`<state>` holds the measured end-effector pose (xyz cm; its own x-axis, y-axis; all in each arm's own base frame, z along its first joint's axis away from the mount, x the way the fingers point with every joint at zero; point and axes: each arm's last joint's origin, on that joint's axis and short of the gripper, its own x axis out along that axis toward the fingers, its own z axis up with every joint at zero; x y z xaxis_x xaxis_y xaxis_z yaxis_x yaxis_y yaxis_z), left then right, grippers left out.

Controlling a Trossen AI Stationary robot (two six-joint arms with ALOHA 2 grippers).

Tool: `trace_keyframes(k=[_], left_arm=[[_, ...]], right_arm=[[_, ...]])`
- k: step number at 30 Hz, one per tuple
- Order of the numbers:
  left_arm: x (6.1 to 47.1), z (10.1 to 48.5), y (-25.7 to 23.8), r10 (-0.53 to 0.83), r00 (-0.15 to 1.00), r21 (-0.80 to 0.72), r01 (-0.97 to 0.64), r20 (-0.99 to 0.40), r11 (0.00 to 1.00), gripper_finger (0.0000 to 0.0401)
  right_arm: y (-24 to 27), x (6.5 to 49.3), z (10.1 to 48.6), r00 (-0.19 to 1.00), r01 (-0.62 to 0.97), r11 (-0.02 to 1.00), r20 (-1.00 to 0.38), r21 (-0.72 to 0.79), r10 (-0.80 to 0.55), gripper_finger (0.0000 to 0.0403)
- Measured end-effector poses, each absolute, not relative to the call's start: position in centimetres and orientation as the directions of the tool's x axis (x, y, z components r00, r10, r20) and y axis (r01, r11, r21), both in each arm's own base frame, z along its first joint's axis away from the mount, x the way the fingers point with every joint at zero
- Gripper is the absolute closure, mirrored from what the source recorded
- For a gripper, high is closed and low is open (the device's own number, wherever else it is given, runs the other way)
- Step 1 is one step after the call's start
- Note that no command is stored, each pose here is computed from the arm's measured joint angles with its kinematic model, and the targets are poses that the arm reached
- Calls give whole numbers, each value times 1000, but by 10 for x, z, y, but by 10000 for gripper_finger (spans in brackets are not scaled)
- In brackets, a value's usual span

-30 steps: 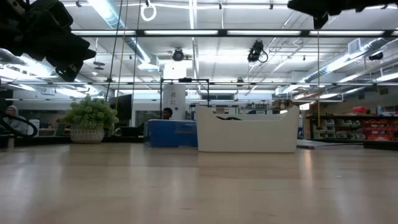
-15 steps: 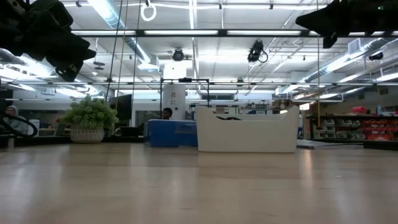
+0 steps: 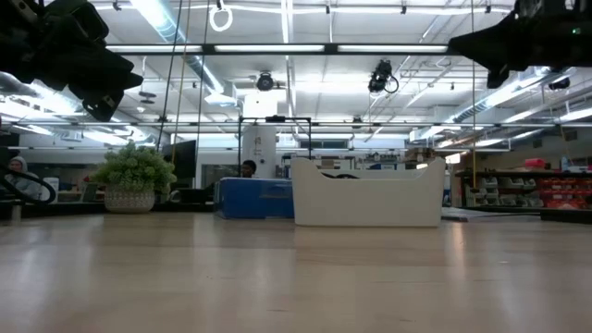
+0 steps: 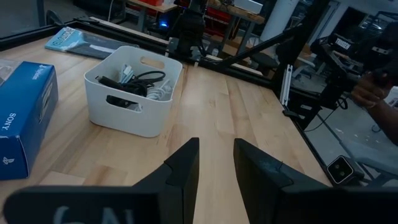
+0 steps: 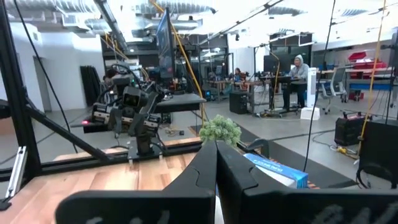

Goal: Pick and place USB-C Cables
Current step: Return to Home Position

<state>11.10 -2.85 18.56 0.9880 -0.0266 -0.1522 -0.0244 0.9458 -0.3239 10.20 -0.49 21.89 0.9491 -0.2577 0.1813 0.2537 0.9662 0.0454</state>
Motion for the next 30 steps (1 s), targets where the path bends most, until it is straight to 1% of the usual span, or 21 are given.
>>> trace_keyframes(k=[5,13,18,30], left_arm=[[111,186,-29,-27,988,-324,-24,-152,946,294],[111,186,-28,-26,988,-324,-25,-152,946,294],[111,186,-28,-27,988,-324,-24,-152,946,294],[111,186,-28,-27,988,-324,-24,-152,946,294]], right_arm=[[-5,100,213,940,258,964,215,59,-264,396],[-8,89,228,904,291,954,306,75,-299,396],[-8,85,224,911,293,953,283,73,-301,396],[-8,84,219,920,286,950,242,124,-309,396]])
